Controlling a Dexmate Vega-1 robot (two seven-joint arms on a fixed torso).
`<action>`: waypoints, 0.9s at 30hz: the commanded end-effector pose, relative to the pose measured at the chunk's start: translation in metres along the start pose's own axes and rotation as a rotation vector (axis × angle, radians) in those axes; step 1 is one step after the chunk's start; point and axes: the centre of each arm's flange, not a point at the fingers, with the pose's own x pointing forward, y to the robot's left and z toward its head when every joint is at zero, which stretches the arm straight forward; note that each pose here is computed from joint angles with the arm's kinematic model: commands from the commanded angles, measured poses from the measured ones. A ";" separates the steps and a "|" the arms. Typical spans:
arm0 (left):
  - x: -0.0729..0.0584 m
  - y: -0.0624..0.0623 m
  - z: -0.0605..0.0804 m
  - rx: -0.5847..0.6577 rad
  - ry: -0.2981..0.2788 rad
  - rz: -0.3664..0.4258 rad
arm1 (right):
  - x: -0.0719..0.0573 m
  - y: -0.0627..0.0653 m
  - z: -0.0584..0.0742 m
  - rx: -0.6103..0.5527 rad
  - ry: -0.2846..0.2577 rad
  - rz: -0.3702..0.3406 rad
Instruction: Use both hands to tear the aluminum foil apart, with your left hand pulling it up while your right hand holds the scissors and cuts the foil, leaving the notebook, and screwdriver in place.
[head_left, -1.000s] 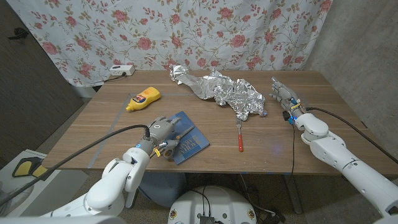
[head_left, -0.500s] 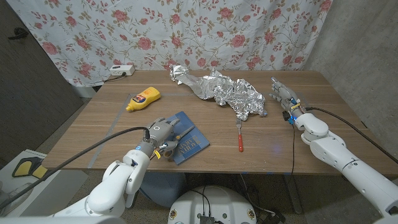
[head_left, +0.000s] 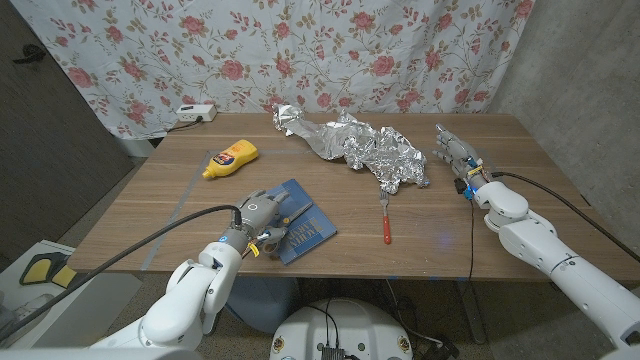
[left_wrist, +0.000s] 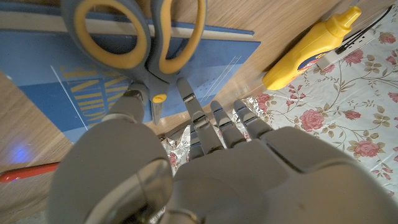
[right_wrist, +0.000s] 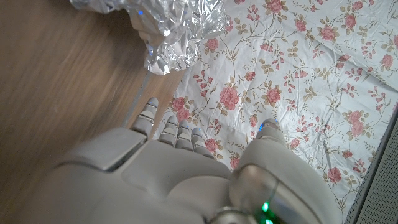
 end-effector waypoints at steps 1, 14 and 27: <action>0.001 -0.002 0.003 0.003 -0.002 -0.003 | 0.001 -0.001 -0.001 0.000 0.004 0.002; 0.003 -0.005 0.006 -0.020 -0.014 -0.007 | 0.003 0.000 -0.001 0.002 0.007 0.004; 0.004 -0.008 0.008 -0.023 -0.018 -0.015 | 0.004 0.001 -0.001 0.003 0.005 0.005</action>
